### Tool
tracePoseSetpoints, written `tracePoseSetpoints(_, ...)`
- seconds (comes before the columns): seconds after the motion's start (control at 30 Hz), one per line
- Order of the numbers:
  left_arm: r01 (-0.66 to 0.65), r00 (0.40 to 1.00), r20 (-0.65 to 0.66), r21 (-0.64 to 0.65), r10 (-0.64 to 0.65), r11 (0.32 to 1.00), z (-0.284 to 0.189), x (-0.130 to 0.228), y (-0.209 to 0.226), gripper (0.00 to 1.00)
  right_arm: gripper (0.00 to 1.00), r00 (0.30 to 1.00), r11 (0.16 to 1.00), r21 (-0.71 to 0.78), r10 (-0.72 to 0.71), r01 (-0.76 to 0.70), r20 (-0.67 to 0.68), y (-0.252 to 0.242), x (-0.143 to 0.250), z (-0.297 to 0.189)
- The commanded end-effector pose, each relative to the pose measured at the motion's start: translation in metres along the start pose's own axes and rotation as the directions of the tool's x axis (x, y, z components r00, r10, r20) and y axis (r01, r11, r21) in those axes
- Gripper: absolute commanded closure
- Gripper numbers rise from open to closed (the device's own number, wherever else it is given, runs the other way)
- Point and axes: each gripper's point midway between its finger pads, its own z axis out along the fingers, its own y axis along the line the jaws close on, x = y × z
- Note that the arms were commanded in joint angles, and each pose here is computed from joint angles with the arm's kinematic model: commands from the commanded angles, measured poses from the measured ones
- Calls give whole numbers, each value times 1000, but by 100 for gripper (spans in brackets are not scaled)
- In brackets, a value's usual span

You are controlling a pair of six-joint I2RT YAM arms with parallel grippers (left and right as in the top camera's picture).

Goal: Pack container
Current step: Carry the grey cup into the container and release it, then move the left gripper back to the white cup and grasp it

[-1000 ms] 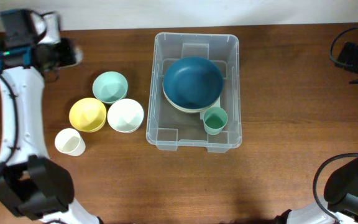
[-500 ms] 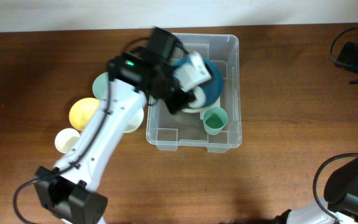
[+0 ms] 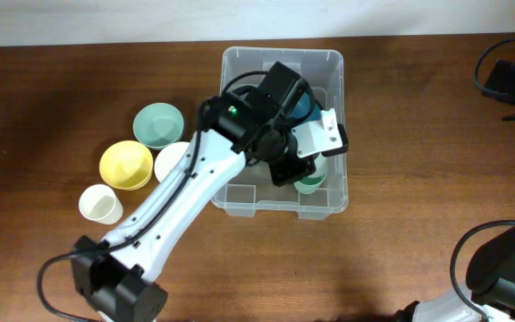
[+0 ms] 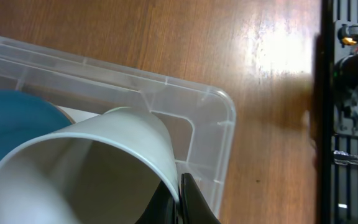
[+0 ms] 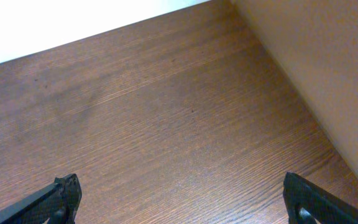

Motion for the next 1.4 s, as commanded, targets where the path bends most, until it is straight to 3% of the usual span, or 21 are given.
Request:
tracePoseSetpoints(0.0, -11, 1000, -29, 8, 11, 1000, 19, 6, 9, 99, 1, 1000, 1000, 16, 14, -14, 3, -4, -1, 1)
tracePoseSetpoints(0.47, 4, 996, -94, -17, -6, 1000, 46, 21, 27, 99, 1, 1000, 1000, 16, 14, -14, 2, -4, -1, 1)
tracePoseSetpoints(0.53, 5, 996, -94, -17, -6, 1000, 46, 21, 27, 84, 1, 1000, 1000, 16, 14, -14, 3, -4, -1, 1)
tracePoseSetpoints(0.57, 5, 996, -94, -17, -7, 1000, 46, 21, 27, 53, 1, 1000, 1000, 16, 14, -14, 2, -4, -1, 1)
tracePoseSetpoints(0.63, 5, 996, -94, -17, -7, 1000, 46, 21, 27, 37, 1, 1000, 1000, 16, 14, -14, 2, -4, -1, 1)
tracePoseSetpoints(0.7, 10, 996, -92, -19, -12, 1000, 45, 20, 27, 30, 1, 1000, 1000, 16, 14, -14, 2, -4, -1, 1)
tracePoseSetpoints(0.87, 22, 997, -78, -41, -25, 999, 36, 13, 32, 29, 1, 1000, 1000, 16, 14, -14, 2, -4, -1, 1)
tracePoseSetpoints(0.97, 116, 986, -94, -191, -136, 975, 17, 17, 62, 30, 1, 1000, 1000, 16, 14, -14, 2, -4, -1, 1)
tracePoseSetpoints(1.07, 246, 947, -95, -397, -306, 884, -14, 34, 103, 30, 1, 1000, 1000, 16, 14, -14, 2, -4, -1, 1)
tracePoseSetpoints(1.17, 373, 888, -43, -517, -459, 770, -45, 52, 129, 26, 1, 1000, 1000, 16, 14, -14, 2, -4, -1, 1)
tracePoseSetpoints(1.3, 632, 686, 152, -608, -711, 480, -93, 92, 162, 19, 1, 1000, 1000, 16, 14, -14, 2, -4, -1, 1)
tracePoseSetpoints(1.37, 737, 546, 255, -598, -798, 314, -115, 119, 175, 19, 1, 1000, 1000, 16, 14, -14, 2, -4, -1, 1)
